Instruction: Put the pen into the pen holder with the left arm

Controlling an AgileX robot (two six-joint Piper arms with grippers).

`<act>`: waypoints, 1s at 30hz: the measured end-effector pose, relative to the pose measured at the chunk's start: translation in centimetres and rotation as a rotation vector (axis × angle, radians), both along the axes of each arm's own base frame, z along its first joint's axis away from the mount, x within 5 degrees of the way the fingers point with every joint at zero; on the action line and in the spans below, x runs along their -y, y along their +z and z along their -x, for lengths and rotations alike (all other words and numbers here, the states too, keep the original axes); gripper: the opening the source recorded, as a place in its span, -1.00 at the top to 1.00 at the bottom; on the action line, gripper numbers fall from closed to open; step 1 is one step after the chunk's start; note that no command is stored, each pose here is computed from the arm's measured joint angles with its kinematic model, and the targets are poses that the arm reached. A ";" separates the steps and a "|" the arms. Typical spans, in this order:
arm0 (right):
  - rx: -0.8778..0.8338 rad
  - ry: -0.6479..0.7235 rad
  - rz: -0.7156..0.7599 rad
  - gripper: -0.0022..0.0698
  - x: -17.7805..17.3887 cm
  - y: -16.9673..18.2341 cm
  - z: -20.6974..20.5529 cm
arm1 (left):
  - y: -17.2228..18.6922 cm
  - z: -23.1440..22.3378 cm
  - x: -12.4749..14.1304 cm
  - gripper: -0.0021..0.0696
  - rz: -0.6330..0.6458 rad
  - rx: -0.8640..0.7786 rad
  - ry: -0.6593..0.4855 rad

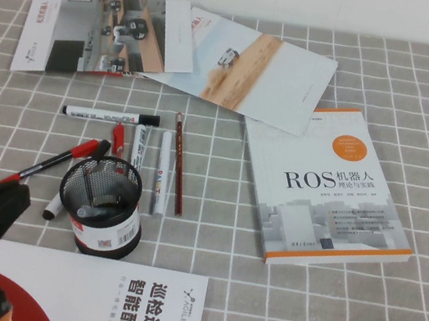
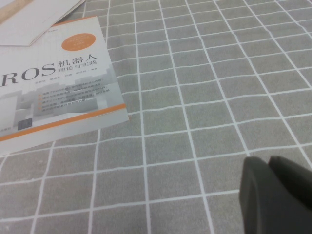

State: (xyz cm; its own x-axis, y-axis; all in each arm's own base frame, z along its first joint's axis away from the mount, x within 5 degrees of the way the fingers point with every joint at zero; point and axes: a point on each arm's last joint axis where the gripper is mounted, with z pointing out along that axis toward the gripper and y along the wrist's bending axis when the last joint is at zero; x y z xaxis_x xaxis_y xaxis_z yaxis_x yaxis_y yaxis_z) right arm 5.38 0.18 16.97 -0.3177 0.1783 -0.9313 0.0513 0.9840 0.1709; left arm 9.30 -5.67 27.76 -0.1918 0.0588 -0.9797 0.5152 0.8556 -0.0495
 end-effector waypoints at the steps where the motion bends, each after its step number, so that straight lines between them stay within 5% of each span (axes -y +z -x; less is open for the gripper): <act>1: 0.000 0.000 0.000 0.98 0.0 0.0 0.0 | 0.0 0.0 0.0 0.94 -0.004 0.002 -0.001; 7: 0.000 0.000 0.000 0.98 0.0 0.0 0.0 | -0.9 0.5 -0.7 0.94 -0.015 0.061 0.025; 20: 0.000 0.000 0.000 0.98 0.0 0.0 0.0 | -6.0 3.7 -4.6 0.94 0.055 0.221 0.369; 30: 0.000 0.000 0.000 0.98 0.0 0.0 0.0 | -8.7 3.7 -4.6 0.94 0.015 0.105 0.377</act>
State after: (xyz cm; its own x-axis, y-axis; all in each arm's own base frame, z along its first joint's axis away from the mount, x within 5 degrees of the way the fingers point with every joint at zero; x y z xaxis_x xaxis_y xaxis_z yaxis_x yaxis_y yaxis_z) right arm 5.38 0.18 16.97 -0.3177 0.1783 -0.9313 0.0513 0.9840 0.1709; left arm 5.56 -1.04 19.05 -0.0958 -0.0114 -0.9953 0.1677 0.9855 -0.0275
